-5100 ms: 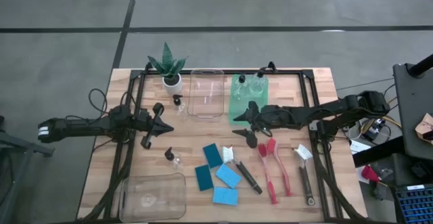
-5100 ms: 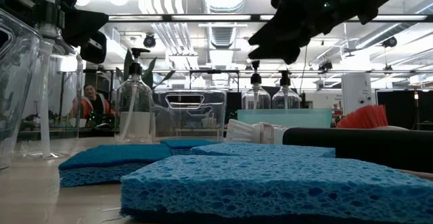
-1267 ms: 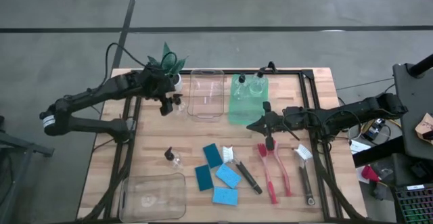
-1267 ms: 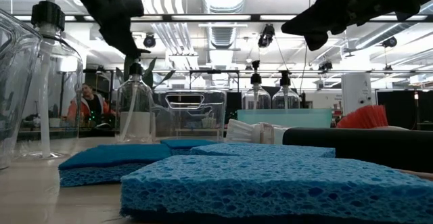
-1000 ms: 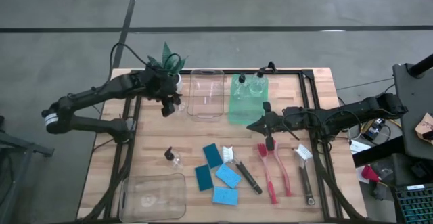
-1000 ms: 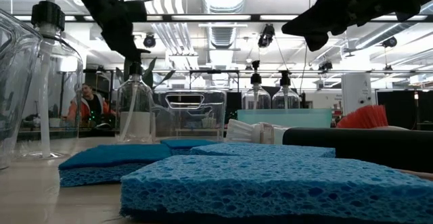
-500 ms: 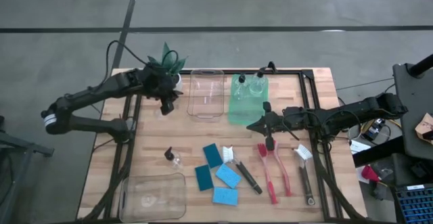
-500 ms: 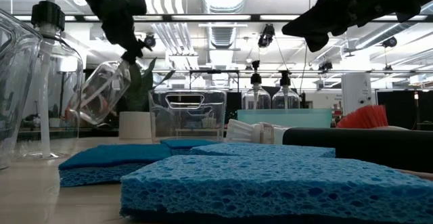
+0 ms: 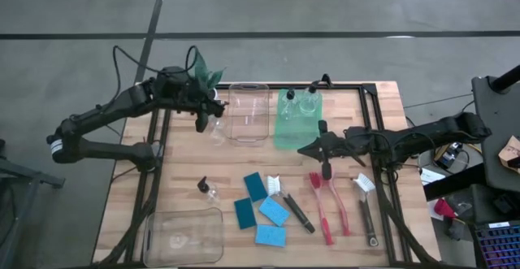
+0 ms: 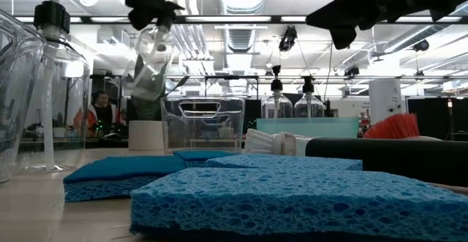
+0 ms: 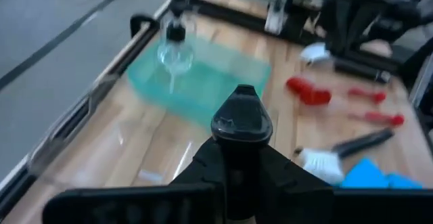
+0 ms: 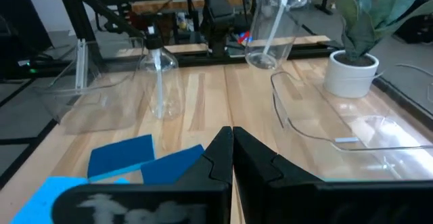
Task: Pick & Place Kitchen Sink Supplies
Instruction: Put the transparent soap dispenser into the green bin
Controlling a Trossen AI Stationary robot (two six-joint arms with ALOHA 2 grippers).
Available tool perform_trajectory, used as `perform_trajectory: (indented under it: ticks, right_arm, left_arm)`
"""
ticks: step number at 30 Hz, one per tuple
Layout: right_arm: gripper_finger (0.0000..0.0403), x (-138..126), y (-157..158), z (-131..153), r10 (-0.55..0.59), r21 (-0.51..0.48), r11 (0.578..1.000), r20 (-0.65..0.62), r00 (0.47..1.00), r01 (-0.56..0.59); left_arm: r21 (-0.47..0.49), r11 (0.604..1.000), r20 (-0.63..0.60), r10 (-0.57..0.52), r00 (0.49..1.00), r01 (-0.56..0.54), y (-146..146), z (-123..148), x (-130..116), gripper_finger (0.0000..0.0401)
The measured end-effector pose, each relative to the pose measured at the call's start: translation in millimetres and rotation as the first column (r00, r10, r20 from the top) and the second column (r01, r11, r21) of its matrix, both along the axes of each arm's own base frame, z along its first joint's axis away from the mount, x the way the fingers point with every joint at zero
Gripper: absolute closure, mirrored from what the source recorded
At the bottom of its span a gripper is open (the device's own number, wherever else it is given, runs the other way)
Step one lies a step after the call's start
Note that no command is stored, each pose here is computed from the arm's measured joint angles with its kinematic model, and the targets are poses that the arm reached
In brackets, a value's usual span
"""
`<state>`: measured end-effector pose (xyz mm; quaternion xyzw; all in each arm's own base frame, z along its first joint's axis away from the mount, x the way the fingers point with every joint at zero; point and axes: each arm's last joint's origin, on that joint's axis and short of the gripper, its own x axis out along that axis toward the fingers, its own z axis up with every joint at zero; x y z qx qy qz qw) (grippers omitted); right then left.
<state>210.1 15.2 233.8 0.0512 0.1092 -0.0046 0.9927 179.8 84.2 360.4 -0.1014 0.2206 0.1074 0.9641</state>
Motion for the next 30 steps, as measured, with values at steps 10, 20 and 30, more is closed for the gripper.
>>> perform_trajectory:
  ticks: [10,20,30]
  right_arm:
    - [0.0394,-12,0,6,0.003,0.013,1.0,0.084,0.996,-0.004]
    - [0.0394,-27,-1,14,0.006,0.002,1.0,0.182,0.983,-0.006]
    - [0.0394,-36,-2,23,0.015,-0.037,0.999,0.233,0.972,-0.007]
  left_arm:
    - [-0.017,1.0,0.189,-0.003,0.982,0.007,-1,11,17,0.0369]
    - [0.025,0.996,0.308,-0.092,0.947,0.089,-3,1,67,0.0369]
    - [0.078,0.989,0.4,-0.143,0.905,0.122,1,-18,114,0.0369]
